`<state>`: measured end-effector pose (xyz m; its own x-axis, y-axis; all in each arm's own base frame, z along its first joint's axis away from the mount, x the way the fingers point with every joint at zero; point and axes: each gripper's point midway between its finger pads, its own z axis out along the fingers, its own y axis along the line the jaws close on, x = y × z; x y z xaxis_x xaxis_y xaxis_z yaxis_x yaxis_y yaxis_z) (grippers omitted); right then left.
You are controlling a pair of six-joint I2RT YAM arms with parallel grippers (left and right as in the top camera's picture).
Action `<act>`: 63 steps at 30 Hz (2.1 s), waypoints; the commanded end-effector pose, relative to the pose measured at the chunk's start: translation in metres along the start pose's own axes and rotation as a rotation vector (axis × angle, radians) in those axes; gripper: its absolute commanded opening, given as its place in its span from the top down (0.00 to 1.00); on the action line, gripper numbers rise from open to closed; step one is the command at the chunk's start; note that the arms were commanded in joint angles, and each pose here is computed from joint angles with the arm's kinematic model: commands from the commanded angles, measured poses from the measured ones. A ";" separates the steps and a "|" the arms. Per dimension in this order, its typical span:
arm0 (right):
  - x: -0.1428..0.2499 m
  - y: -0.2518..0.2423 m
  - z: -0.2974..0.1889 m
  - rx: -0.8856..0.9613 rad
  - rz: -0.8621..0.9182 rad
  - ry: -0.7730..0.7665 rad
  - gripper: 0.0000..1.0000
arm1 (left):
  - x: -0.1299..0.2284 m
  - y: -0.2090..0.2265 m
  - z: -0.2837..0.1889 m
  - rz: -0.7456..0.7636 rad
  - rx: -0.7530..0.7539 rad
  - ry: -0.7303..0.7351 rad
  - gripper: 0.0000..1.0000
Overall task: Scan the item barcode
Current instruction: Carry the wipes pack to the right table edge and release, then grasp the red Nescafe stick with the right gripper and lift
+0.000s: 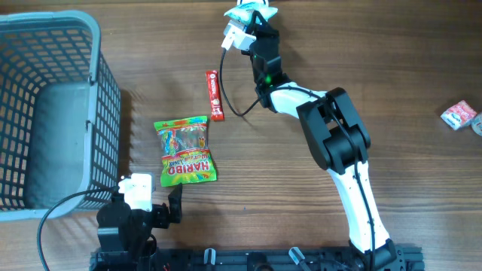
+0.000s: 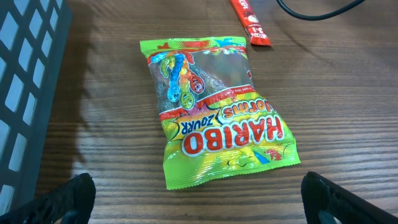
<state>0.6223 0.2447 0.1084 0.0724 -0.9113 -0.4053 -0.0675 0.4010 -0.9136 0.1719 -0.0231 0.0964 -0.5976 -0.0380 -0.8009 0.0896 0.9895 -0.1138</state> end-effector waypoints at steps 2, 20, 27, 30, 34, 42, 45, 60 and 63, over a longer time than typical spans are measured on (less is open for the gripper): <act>0.003 -0.004 -0.005 0.065 -0.018 0.095 0.96 | -0.002 0.001 -0.001 -0.010 -0.006 -0.013 0.00; 0.332 -0.219 -0.144 0.293 0.315 1.194 0.96 | -0.002 0.001 -0.001 -0.010 -0.006 -0.013 0.00; 0.468 -0.162 -0.208 0.211 0.608 1.424 0.89 | -0.002 0.001 -0.001 -0.010 -0.006 -0.013 0.00; 0.464 -0.156 -0.201 0.179 0.679 1.389 0.51 | -0.002 0.001 -0.001 -0.009 -0.006 -0.013 0.00; 0.403 -0.154 -0.170 0.076 0.709 1.251 0.13 | -0.002 0.001 -0.001 -0.010 -0.006 -0.013 0.00; 0.071 -0.019 -0.200 -1.127 1.382 0.809 0.00 | -0.002 0.001 -0.001 -0.010 -0.006 -0.013 0.00; 0.016 0.016 -0.205 -1.170 1.312 0.781 0.00 | -0.002 0.001 -0.001 -0.010 -0.006 -0.013 0.00; -0.078 0.141 -0.159 -0.814 1.110 0.534 0.01 | -0.002 0.001 -0.001 -0.010 -0.006 -0.013 0.00; -0.073 0.159 -0.157 -0.815 1.110 0.542 0.02 | -0.002 0.001 -0.001 -0.010 -0.006 -0.013 0.00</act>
<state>0.4492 0.3616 0.0212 -0.7293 -0.1860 -0.6584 -0.4109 0.8885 0.2042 0.1719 -0.0231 0.0964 -0.5976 -0.0380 -0.8009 0.0896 0.9895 -0.1138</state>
